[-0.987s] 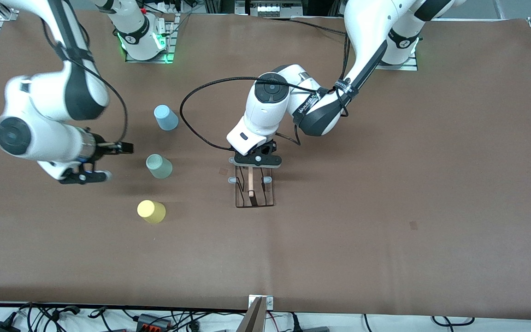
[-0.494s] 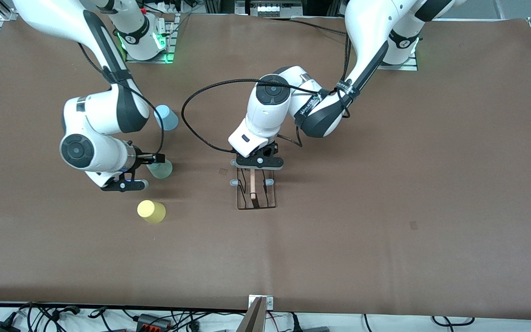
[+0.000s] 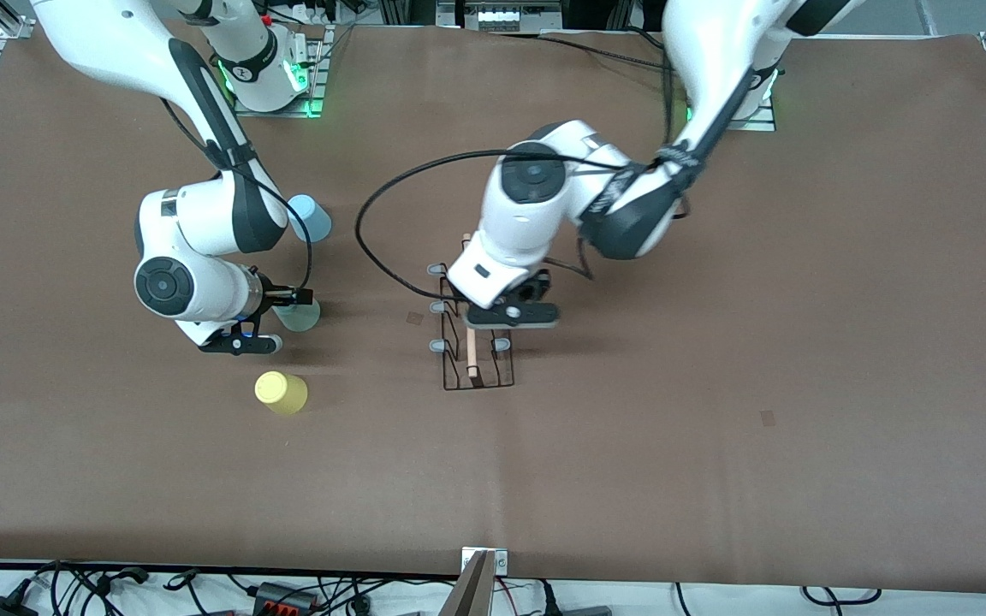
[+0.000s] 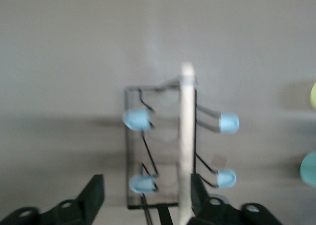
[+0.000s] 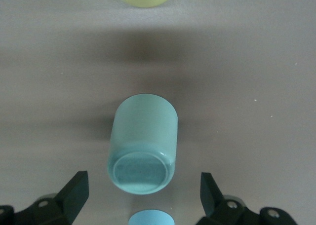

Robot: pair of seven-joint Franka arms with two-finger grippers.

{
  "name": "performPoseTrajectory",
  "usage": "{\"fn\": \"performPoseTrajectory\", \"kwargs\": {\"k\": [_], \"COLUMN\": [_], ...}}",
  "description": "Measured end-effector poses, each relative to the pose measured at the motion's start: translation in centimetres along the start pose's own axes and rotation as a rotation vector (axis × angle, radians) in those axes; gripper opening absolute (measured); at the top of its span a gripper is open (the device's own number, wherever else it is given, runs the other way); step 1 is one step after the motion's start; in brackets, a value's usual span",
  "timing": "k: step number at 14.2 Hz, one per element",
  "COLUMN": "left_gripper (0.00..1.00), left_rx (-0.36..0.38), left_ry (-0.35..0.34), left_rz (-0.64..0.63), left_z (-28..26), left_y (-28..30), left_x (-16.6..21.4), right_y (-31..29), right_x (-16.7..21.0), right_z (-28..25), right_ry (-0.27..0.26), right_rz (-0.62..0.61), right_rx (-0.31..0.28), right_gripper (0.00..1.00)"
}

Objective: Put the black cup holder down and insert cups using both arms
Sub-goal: 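Lower the rack with the left gripper while the right gripper reaches the teal cup, then release the rack and raise the left gripper while the right gripper grasps the cup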

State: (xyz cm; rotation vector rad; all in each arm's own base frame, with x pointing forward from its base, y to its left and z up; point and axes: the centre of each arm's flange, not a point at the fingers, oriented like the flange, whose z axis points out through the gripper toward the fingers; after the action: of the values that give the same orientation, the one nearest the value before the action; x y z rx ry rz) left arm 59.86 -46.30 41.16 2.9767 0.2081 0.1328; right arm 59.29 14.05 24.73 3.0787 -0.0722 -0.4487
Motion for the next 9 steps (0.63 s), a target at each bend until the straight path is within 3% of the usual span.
{"fn": "performPoseTrajectory", "kwargs": {"k": [1,2,5,9], "left_gripper": [0.97,1.0,1.0,1.0], "left_rx": [-0.001,0.005,0.069,0.166], "left_ry": [0.03,0.054,0.082,0.036], "left_rz": [-0.034,-0.074,-0.133,-0.075], "left_z": [-3.1,-6.2,-15.1,-22.9], "left_y": [-2.0,-4.5,-15.9,-32.2], "left_x": [2.0,4.0,9.6,13.1], "right_y": [-0.1,-0.3,-0.5,-0.5], "right_x": [0.1,0.1,0.1,0.3], "right_z": [0.3,0.5,1.1,2.1], "right_ry": [-0.001,-0.001,-0.006,-0.021], "right_rz": [0.013,0.018,0.023,0.025], "right_rx": [-0.001,-0.001,-0.004,-0.009], "right_gripper": [1.0,1.0,1.0,1.0]}}
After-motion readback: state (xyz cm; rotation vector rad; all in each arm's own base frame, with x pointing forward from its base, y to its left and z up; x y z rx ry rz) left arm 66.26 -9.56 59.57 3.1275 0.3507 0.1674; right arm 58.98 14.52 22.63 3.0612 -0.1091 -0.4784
